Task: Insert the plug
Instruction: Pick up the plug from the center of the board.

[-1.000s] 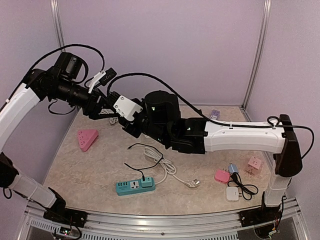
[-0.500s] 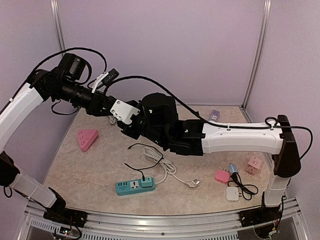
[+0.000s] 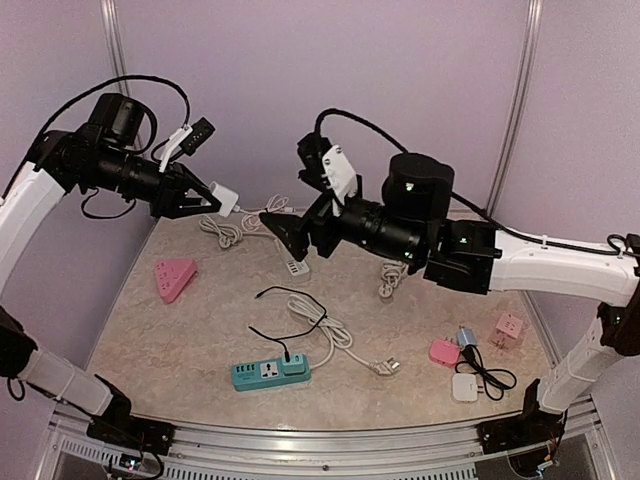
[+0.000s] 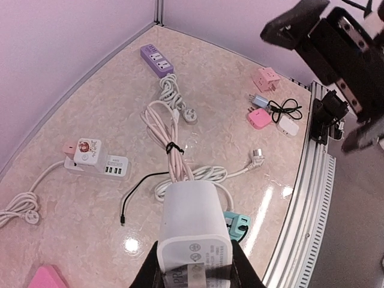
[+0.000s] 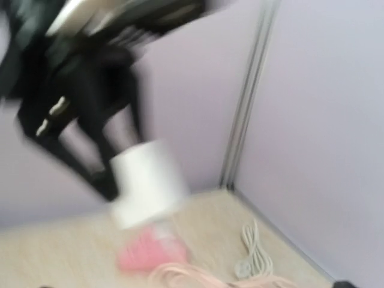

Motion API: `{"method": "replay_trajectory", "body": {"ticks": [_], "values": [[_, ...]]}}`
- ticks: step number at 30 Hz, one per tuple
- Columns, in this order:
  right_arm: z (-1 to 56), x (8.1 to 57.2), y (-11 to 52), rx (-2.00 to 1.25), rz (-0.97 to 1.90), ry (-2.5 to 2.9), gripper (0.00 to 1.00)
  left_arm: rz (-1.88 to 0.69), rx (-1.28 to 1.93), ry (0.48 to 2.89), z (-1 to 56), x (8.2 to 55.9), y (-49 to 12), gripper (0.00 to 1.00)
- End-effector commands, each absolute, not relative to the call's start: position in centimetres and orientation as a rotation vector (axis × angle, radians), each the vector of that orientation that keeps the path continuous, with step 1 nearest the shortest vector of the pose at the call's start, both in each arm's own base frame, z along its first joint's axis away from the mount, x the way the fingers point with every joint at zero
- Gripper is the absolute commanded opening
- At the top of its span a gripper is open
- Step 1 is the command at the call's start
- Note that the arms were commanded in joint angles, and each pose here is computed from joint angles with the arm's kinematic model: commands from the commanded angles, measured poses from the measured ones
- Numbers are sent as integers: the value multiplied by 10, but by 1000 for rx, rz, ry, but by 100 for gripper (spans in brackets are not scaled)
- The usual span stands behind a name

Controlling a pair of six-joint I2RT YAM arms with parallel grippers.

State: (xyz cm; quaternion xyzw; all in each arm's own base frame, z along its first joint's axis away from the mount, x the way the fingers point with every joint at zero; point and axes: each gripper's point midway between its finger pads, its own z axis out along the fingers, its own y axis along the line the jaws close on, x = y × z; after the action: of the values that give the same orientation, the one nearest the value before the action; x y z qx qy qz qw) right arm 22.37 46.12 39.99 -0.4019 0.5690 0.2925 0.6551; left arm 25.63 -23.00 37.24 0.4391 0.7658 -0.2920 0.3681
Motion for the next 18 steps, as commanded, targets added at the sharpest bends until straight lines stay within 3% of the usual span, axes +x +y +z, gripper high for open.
{"method": "replay_trajectory", "body": {"ticks": [1, 6, 9, 13, 18], "values": [[451, 215, 415, -701, 1107, 1230, 100, -708, 1147, 1826, 415, 242, -221, 0], [448, 226, 413, -643, 1157, 1286, 100, -585, 1078, 1766, 447, 250, -209, 0], [455, 235, 423, -594, 1209, 1359, 99, -380, 1065, 1750, 451, 261, -197, 0], [462, 265, 431, -417, 1271, 1562, 88, 210, 1116, 1700, 452, 284, -165, 0], [448, 283, 442, -293, 1333, 1781, 77, 945, 1239, 1451, 451, 306, -152, 0]]}}
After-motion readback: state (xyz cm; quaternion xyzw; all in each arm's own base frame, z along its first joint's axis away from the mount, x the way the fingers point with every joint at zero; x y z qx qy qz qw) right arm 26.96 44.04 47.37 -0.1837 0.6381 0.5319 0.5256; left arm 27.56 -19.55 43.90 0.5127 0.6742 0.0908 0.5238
